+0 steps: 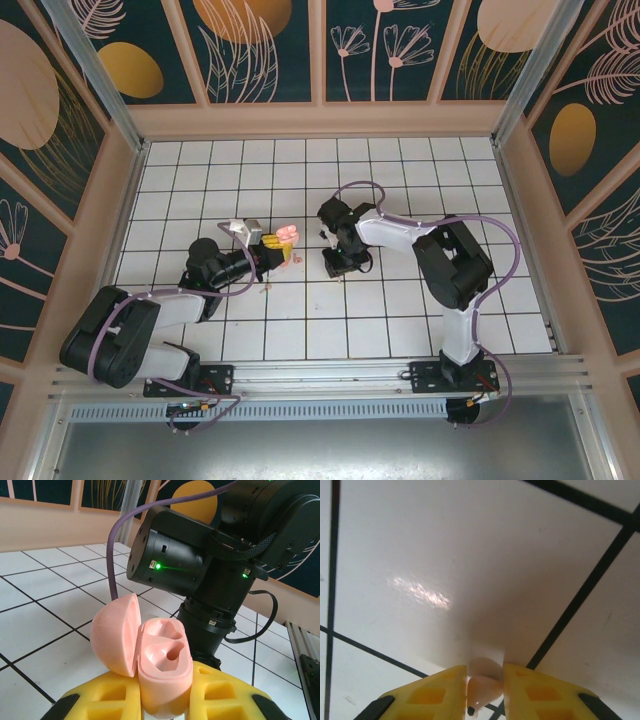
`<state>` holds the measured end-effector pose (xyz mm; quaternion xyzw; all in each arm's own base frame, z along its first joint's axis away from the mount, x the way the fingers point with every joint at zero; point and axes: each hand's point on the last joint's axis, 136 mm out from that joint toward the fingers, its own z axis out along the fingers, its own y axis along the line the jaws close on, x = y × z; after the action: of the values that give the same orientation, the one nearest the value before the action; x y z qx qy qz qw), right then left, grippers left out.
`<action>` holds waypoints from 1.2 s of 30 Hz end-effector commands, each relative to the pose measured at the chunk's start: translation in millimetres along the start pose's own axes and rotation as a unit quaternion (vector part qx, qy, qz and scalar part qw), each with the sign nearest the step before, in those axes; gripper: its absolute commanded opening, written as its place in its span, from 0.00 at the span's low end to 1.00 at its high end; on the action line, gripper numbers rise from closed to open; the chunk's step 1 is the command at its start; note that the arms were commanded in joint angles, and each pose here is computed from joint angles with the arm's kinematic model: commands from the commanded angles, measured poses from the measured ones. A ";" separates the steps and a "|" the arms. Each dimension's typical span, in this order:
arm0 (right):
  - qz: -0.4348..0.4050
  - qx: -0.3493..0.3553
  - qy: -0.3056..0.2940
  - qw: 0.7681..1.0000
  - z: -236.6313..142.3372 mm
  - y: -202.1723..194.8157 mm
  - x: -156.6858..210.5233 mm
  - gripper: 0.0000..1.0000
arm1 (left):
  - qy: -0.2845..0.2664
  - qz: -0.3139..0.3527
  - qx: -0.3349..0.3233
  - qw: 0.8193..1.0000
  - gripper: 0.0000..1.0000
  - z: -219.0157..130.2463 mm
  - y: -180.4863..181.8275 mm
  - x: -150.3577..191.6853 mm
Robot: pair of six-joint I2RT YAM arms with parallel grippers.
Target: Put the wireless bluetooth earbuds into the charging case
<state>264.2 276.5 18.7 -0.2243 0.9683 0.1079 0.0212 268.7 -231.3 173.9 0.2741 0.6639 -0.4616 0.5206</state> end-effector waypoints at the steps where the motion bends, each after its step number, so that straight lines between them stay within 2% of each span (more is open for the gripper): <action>1: 0.015 -0.011 -0.055 0.998 -18.1 6.9 -16.2 0.24 | -0.013 0.026 -0.009 1.000 0.15 1.2 3.1 -13.9; 11: 0.070 -0.049 -0.207 0.975 -68.3 15.9 -48.3 0.23 | -0.009 0.038 -0.006 0.999 0.13 6.6 5.4 -1.7; 16: 0.084 -0.098 -0.302 0.944 -109.9 28.9 -64.3 0.23 | 0.005 0.057 -0.003 0.998 0.12 14.8 5.5 8.9; 21: 0.090 -0.126 -0.372 0.915 -145.7 35.7 -70.6 0.23 | 0.011 0.091 0.001 0.996 0.12 20.1 6.4 11.7; 28: 0.085 -0.157 -0.422 0.889 -172.1 53.7 -67.9 0.23 | 0.013 0.134 0.003 0.991 0.12 26.5 5.6 9.6; 36: 0.064 -0.165 -0.451 0.875 -184.3 74.6 -70.7 0.23 | 0.021 0.140 0.001 0.990 0.12 31.8 5.3 11.6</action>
<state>289.4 331.3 199.0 -0.1066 0.8544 0.3472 0.3716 278.9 -254.9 155.5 0.3630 0.6388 -0.3905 0.5546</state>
